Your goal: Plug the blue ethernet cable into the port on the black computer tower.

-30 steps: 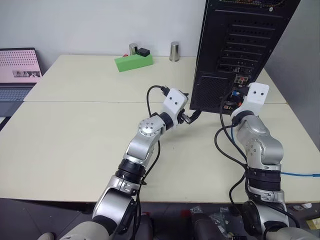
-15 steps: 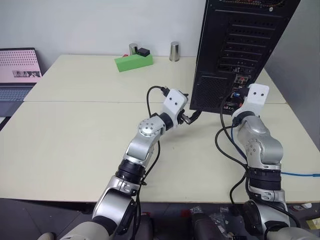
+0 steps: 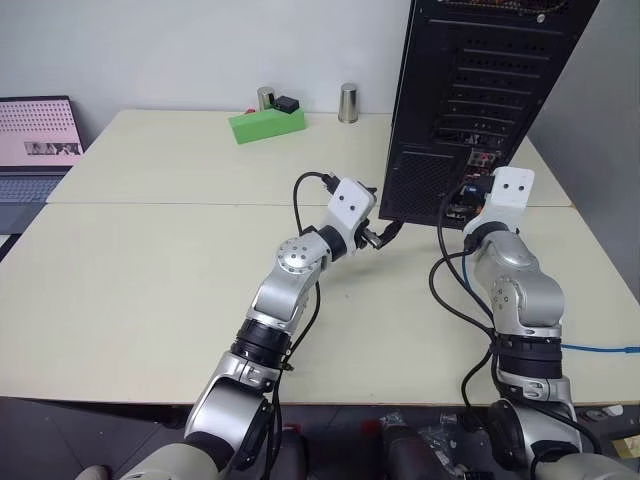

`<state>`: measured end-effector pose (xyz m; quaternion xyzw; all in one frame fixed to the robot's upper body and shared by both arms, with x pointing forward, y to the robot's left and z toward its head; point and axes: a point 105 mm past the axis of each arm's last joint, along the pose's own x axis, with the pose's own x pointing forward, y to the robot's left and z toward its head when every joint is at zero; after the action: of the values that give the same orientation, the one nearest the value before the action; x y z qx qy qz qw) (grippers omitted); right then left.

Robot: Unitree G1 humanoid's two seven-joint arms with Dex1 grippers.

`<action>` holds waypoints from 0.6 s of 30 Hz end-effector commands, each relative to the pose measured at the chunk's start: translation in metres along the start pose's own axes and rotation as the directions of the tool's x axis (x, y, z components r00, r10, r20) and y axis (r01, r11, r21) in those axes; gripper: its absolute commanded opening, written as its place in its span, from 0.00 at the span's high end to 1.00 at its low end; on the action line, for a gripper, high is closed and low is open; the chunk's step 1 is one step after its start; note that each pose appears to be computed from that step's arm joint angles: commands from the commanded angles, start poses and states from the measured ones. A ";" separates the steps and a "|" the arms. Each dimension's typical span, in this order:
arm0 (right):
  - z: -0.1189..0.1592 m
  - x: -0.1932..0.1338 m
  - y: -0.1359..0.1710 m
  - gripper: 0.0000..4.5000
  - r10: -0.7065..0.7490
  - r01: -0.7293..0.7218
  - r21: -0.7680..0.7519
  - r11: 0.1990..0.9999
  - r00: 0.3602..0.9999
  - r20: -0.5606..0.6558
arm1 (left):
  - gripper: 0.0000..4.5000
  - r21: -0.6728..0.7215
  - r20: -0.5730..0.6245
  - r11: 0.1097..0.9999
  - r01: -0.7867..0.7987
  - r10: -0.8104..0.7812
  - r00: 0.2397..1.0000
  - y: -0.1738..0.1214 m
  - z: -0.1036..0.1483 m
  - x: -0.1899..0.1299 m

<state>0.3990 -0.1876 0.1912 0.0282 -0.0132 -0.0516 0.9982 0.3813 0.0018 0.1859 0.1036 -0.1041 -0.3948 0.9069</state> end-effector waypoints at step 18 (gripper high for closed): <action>0.037 0.001 -0.001 1.00 0.029 -0.023 -0.064 0.998 0.996 0.087 | 0.08 0.019 0.051 1.000 0.008 -0.009 0.999 -0.008 0.010 0.004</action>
<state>0.4015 -0.1912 0.1977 0.0052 -0.0067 -0.0409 0.9991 0.3796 -0.0017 0.1857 0.1013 -0.1098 -0.3967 0.9057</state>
